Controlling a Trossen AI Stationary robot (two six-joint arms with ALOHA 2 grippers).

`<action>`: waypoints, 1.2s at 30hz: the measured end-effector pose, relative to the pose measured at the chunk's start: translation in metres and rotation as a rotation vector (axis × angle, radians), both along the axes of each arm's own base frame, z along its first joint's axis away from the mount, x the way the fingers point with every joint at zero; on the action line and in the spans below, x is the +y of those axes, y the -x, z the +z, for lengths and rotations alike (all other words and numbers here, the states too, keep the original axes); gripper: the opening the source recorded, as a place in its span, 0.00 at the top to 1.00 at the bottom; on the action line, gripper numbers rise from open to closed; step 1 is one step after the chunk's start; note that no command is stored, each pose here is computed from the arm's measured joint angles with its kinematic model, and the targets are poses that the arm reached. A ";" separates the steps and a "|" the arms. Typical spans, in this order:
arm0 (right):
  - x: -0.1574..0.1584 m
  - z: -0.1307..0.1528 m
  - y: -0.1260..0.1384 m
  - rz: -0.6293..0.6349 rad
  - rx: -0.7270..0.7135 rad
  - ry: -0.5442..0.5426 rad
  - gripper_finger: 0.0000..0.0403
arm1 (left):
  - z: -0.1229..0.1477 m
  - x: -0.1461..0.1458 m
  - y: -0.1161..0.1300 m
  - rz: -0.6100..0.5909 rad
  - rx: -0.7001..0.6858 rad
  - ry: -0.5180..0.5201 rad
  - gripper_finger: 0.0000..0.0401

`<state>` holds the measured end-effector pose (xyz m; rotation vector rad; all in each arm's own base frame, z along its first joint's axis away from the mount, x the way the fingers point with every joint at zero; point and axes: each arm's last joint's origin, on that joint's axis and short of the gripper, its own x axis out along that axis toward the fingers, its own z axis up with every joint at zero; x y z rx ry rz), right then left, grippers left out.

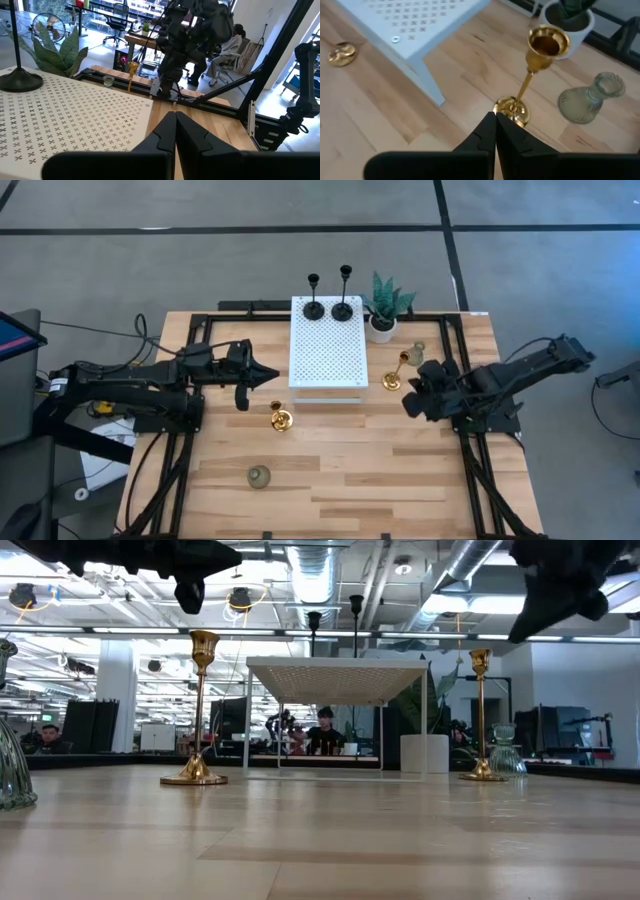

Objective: Pick & Place candle stick holders
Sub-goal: Put the right golden candle holder on the shelf

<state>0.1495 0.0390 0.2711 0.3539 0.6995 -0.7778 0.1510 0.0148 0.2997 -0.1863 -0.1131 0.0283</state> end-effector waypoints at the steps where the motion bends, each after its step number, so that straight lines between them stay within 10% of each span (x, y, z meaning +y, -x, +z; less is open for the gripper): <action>1: 0.001 -0.005 0.000 -0.009 -0.006 0.002 1.00 | 0.000 0.000 0.000 0.000 0.000 0.000 0.98; 36: -0.005 -0.080 0.000 -0.035 -0.021 0.052 0.99 | 0.000 0.000 0.000 0.001 -0.001 -0.008 0.98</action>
